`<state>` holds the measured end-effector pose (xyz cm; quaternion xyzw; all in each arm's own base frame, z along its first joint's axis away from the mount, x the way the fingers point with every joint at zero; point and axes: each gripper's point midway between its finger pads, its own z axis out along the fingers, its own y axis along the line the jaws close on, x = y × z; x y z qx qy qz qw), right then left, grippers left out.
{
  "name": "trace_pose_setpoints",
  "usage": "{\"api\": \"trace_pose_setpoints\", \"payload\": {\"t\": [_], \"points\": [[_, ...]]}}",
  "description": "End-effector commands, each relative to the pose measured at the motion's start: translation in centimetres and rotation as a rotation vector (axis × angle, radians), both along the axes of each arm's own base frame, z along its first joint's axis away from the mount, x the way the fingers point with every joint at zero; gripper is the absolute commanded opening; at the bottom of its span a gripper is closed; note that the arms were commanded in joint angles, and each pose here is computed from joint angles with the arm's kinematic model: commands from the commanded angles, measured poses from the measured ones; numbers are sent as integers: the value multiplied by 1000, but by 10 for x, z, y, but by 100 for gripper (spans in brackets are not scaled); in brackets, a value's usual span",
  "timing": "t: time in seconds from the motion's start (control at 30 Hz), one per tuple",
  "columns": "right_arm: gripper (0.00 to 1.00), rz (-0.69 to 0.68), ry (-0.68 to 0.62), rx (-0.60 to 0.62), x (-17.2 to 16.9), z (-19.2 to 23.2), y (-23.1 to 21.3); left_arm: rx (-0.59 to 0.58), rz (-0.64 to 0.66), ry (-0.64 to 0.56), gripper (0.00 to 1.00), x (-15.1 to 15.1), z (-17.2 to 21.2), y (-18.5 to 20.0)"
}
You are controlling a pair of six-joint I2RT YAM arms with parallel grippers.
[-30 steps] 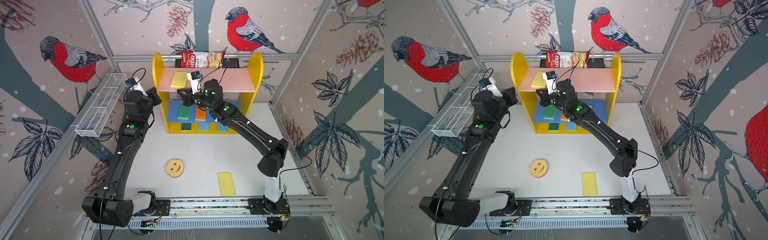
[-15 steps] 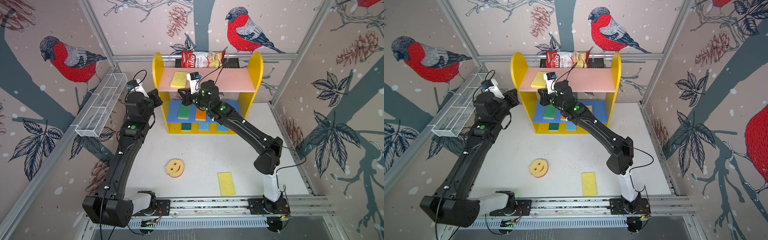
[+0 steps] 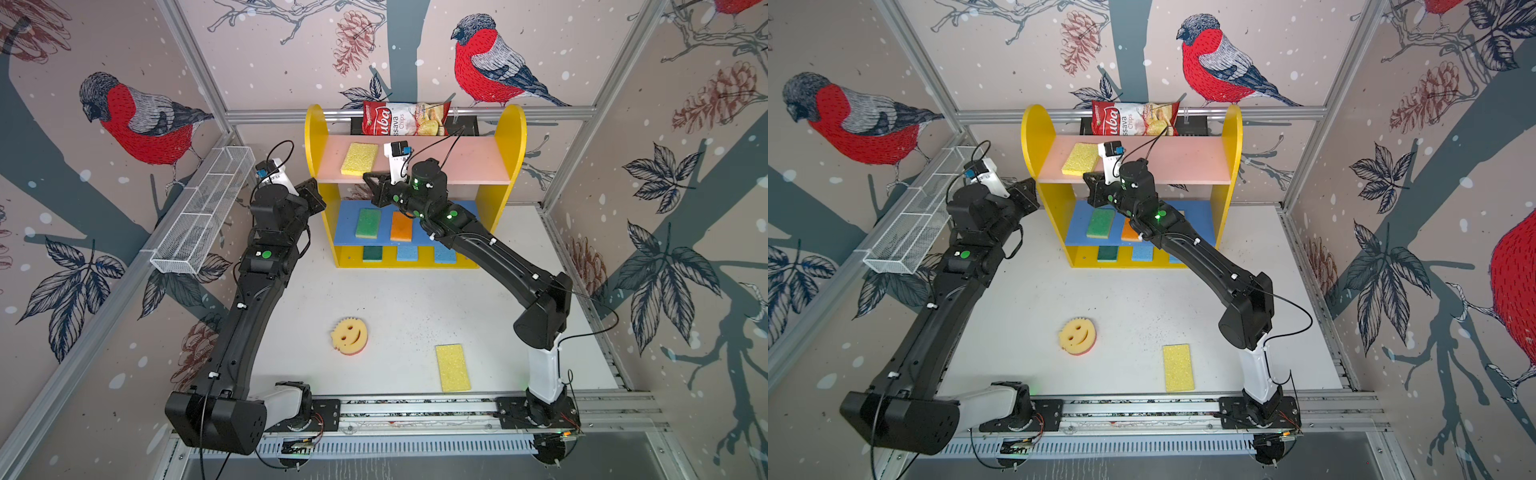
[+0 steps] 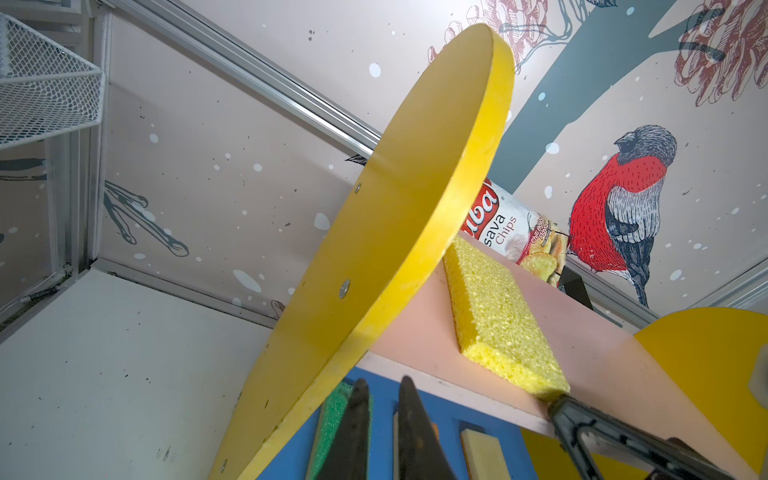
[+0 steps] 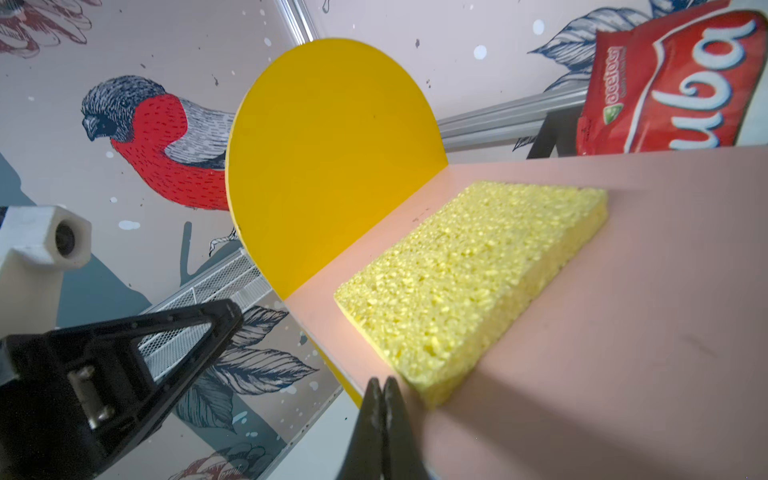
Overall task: Place and organize the cleaning sponges onto the shelf
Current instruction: 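Push the yellow sponge farther back on the pink shelf with right gripper tips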
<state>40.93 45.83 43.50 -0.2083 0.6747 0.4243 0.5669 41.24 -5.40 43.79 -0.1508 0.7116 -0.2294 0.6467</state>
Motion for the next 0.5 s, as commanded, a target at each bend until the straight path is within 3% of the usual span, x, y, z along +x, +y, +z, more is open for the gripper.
{"api": "trace_pose_setpoints", "payload": {"t": [0.0,0.47], "points": [[0,-6,-13,39,3,10,-3,-8,-12,-42,16,0,11,-2],[0,-31,9,34,15,2,-5,-4,-14,-34,16,4,9,-3]]}}
